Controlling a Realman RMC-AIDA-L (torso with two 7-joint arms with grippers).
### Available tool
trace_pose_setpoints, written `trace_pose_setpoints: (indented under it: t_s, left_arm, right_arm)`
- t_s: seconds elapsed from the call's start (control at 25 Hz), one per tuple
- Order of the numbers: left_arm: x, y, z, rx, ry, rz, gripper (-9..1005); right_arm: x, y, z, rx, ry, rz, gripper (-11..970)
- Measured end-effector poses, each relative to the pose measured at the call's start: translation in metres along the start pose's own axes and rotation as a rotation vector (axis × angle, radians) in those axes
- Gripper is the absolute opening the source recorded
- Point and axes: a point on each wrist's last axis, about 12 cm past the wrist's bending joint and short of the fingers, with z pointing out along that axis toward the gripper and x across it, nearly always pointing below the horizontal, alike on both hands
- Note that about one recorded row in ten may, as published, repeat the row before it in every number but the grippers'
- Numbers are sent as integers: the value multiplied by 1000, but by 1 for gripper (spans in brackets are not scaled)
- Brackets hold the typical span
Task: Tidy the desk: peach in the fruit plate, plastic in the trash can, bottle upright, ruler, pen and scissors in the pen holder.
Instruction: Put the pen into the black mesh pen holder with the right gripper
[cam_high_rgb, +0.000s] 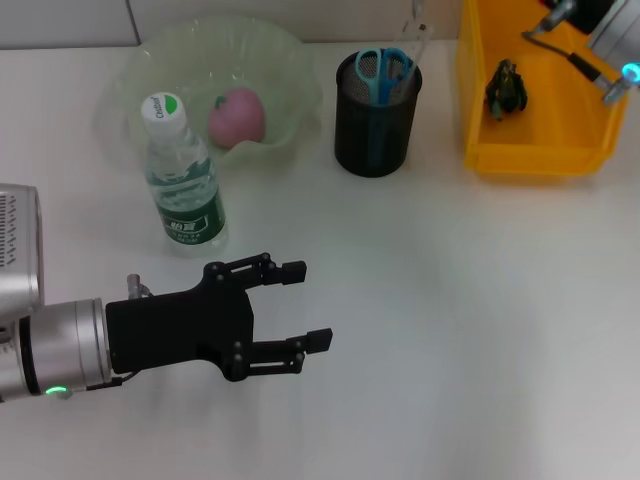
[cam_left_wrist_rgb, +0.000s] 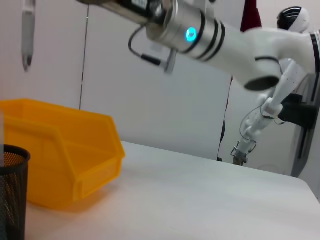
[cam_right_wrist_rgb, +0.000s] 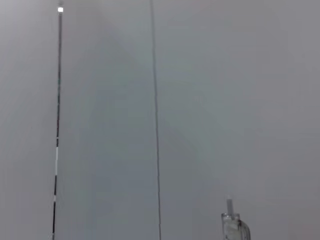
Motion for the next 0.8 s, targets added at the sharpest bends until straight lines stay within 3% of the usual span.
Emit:
trace_pose_setpoints:
  t_s: [0.4,0.8]
  left_arm:
    - [3,-1,-3,-18,-7,-15,813]
    - [3,-1,-3,-18,-7,-20,813]
  right_arm:
    - [19,9,-12,-12,-1,-66,174]
    - [34,12,-1,-22,70,-81,174]
